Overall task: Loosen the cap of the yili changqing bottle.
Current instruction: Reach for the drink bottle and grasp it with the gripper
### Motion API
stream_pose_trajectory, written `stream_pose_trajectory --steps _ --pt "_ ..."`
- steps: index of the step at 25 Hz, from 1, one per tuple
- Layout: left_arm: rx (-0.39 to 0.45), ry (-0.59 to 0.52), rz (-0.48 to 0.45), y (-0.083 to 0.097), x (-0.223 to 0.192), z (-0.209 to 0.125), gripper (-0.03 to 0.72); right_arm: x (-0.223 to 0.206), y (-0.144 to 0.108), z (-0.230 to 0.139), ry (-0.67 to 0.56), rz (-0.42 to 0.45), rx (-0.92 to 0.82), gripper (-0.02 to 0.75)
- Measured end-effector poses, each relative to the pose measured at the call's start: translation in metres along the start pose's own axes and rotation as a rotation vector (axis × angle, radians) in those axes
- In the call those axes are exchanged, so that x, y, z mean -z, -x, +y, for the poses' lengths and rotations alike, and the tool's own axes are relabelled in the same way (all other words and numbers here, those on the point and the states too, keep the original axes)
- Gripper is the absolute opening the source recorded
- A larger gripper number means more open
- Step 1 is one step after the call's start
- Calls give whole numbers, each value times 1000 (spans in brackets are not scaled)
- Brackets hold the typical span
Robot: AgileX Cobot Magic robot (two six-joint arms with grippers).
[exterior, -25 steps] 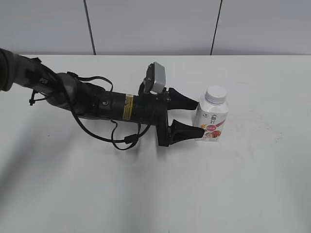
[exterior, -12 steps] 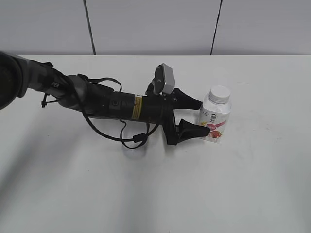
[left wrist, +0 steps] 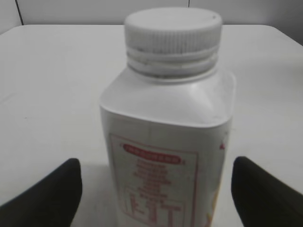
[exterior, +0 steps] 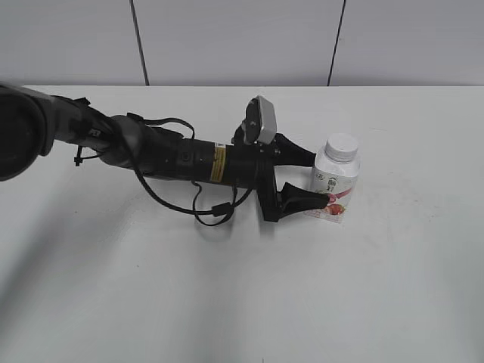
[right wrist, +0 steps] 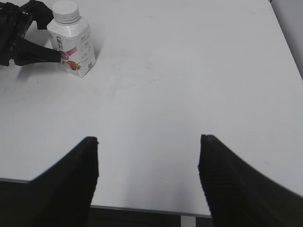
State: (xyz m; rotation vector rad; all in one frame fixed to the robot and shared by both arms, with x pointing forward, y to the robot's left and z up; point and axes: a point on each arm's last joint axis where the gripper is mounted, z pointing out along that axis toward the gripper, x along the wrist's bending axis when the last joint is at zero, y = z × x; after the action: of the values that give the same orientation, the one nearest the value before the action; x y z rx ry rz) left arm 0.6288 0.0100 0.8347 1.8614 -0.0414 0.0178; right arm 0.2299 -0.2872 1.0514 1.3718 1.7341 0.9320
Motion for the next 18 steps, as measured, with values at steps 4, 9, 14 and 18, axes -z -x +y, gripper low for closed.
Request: stream_pose_trajectory --steps 4,9,14,18 --pt "6 9 -18 -1 -4 -5 586 0 0 0 0 0 0 527" --pt "1 25 -39 0 -10 -5 583 0 0 0 0 0 0 527" --pt "-7 28 -67 5 -16 -2 583 0 0 0 0 0 0 527" --pt "-4 26 -71 5 -16 -2 570 0 0 0 0 0 0 527"
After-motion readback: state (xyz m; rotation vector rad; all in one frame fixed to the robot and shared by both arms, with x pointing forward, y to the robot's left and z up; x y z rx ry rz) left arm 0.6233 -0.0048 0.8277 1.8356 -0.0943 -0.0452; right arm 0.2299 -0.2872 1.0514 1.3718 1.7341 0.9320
